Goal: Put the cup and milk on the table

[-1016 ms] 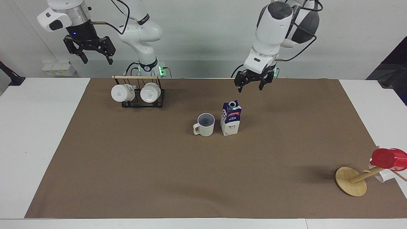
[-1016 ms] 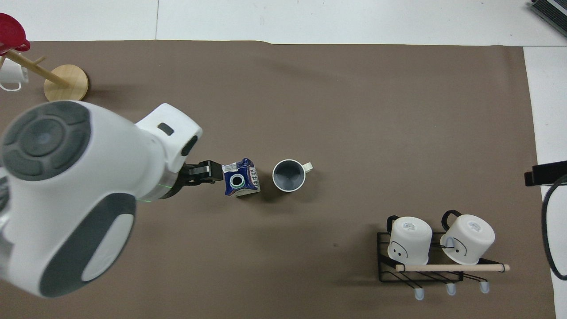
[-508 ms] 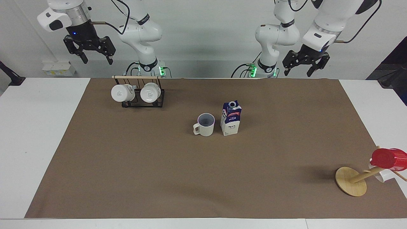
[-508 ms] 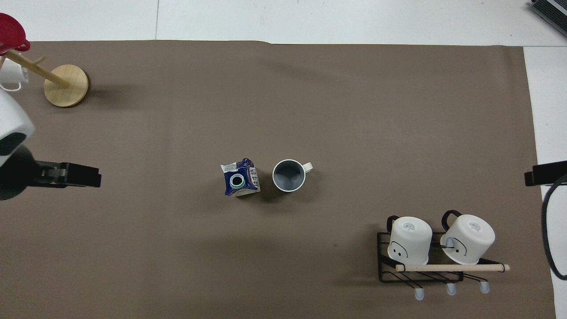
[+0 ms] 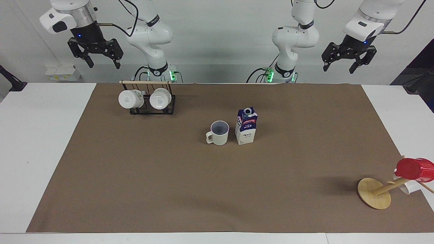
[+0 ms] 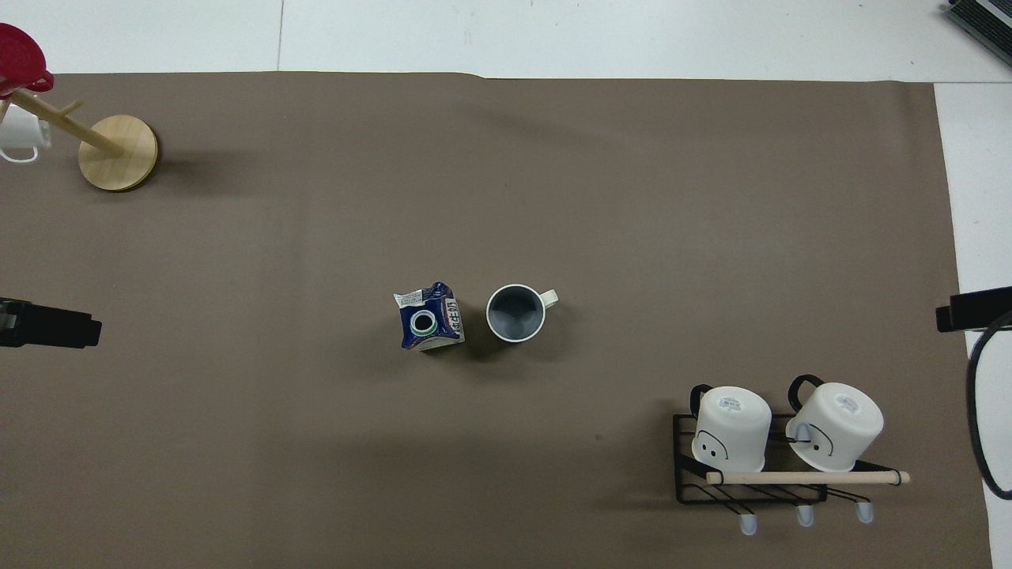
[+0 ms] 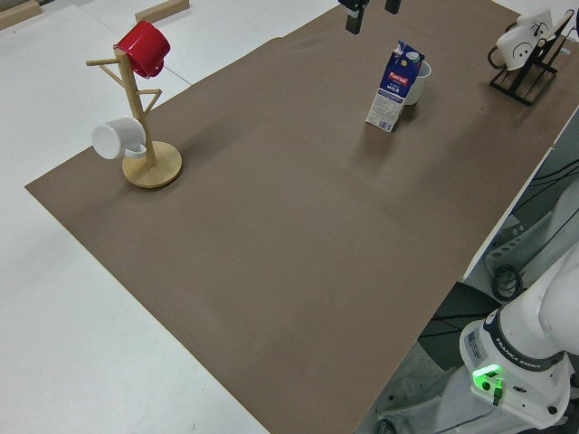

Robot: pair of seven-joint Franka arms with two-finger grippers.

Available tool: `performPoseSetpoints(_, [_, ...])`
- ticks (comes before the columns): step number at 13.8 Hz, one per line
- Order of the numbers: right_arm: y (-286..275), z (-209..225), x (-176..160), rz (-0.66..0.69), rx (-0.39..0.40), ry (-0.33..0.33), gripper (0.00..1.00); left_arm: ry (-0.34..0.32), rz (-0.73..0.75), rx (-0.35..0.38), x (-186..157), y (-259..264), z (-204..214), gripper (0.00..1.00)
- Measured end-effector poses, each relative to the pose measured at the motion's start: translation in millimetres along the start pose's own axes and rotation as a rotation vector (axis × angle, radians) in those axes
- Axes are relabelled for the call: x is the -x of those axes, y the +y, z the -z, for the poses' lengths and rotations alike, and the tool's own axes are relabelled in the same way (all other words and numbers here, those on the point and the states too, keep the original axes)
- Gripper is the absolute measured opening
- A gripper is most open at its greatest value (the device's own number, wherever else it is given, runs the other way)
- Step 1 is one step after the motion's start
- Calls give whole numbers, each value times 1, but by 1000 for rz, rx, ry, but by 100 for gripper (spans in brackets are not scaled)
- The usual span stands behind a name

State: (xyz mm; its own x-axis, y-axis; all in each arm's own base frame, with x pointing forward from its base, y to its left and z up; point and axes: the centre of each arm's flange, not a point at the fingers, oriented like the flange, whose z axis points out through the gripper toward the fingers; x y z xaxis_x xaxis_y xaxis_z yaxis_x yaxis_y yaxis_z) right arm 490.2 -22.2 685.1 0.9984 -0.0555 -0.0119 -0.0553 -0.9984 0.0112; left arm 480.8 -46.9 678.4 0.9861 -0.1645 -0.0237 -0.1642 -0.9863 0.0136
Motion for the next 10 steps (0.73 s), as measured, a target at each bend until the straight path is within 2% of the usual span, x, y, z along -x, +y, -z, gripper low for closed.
performPoseSetpoints(10, [0, 0, 0, 0, 0, 0, 100, -9, 21, 1, 3, -12, 1, 100])
